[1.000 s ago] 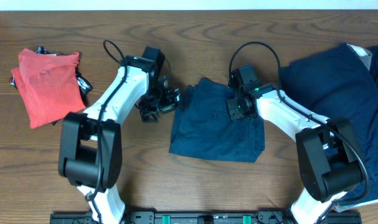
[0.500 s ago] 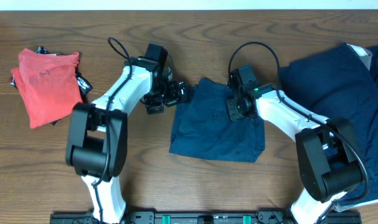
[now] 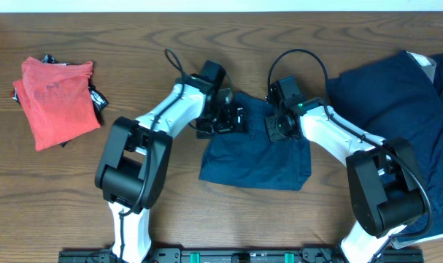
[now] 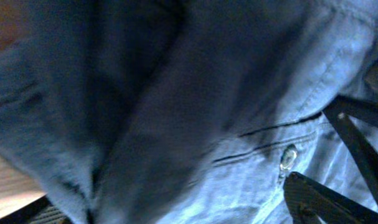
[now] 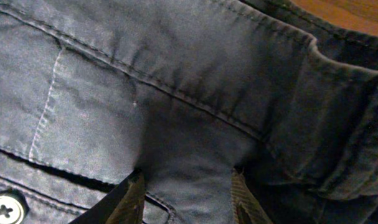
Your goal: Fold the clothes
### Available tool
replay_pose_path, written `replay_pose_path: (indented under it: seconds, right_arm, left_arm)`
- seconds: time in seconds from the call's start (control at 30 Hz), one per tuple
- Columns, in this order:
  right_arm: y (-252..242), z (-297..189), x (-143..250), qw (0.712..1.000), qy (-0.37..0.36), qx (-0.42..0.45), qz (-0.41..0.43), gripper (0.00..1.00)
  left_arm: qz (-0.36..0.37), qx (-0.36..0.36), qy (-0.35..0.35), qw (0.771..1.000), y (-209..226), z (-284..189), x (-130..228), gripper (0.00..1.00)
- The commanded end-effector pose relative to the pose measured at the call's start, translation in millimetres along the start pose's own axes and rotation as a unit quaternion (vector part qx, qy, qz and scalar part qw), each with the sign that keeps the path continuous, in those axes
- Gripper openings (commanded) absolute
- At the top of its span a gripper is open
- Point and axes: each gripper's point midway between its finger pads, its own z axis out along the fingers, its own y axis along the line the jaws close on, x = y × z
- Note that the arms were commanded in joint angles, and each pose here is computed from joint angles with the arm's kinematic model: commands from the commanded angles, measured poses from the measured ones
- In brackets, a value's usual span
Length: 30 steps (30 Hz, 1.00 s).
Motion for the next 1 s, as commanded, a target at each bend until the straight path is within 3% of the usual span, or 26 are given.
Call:
replay_pose_path:
  seconds: [0.0, 0.07, 0.3, 0.47, 0.67, 0.8, 0.97]
  right_arm:
    - [-9, 12, 12, 0.999, 0.024, 0.022, -0.005, 0.45]
    - [-9, 12, 13, 0.999, 0.025, 0.022, -0.005, 0.45]
    - [-9, 10, 14, 0.999, 0.028, 0.023, -0.005, 0.45]
    - [-12, -21, -4, 1.000, -0.004, 0.022, 0.002, 0.48]
    - [-25, -103, -39, 0.995, -0.091, 0.016, 0.025, 0.57]
    - [-33, -145, -43, 0.990, -0.136, 0.014, 0.037, 0.59]
    - [-38, -172, -34, 0.987, -0.151, 0.015, 0.043, 0.59]
  left_arm:
    - [0.016, -0.001, 0.028, 0.999, 0, 20, 10, 0.88]
    - [0.019, 0.000, 0.026, 0.999, -2, 21, 10, 0.73]
    - [0.020, -0.005, 0.009, 1.000, 2, 18, 1, 0.08]
    - [0.001, -0.088, -0.027, 0.996, 40, -1, -13, 0.06]
    - [-0.029, -0.164, -0.098, 0.981, 88, -77, -37, 0.06]
    - [-0.080, -0.207, -0.182, 0.958, 128, -153, -54, 0.06]
    - [-0.135, -0.268, -0.298, 0.906, 186, -255, -65, 0.06]
